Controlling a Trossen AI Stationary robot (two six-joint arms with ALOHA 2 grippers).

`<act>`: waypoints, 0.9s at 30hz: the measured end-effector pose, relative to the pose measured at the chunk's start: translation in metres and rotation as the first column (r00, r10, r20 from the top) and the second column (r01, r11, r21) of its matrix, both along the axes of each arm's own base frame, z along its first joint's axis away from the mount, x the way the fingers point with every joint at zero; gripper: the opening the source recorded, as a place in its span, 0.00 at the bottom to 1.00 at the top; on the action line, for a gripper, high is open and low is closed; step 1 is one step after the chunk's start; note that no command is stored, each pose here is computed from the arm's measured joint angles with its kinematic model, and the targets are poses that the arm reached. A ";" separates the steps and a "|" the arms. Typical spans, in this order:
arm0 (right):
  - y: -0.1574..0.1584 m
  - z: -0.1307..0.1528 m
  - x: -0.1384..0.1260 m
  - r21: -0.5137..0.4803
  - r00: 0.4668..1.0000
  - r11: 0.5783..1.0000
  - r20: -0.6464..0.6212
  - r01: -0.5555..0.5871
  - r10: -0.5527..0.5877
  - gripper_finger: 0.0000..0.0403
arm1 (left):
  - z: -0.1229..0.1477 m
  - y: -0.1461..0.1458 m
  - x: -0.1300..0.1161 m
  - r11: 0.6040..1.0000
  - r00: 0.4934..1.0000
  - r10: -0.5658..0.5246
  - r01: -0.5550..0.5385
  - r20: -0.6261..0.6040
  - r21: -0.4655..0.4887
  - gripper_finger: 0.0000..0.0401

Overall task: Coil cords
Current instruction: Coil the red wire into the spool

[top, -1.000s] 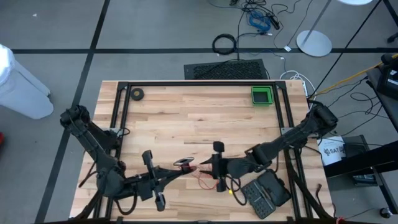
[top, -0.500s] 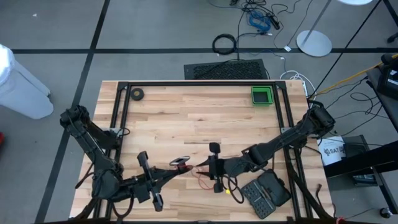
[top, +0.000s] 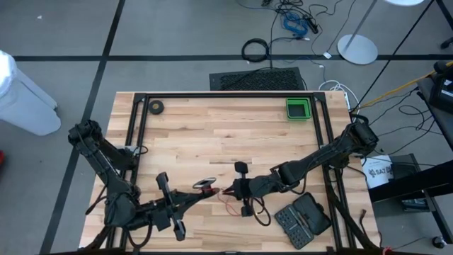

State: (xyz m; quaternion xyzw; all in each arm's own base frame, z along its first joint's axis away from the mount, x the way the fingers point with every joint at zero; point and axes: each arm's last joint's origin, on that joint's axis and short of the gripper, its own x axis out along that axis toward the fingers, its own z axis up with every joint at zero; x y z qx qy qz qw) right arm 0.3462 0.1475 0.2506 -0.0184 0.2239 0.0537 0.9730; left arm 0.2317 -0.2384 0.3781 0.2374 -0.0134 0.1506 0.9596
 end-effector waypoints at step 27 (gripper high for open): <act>0.012 0.040 -0.046 0.058 0.998 0.997 -0.026 -0.053 0.054 0.00 | -0.011 -0.013 -0.011 0.986 0.993 -0.042 0.059 -0.107 0.158 0.02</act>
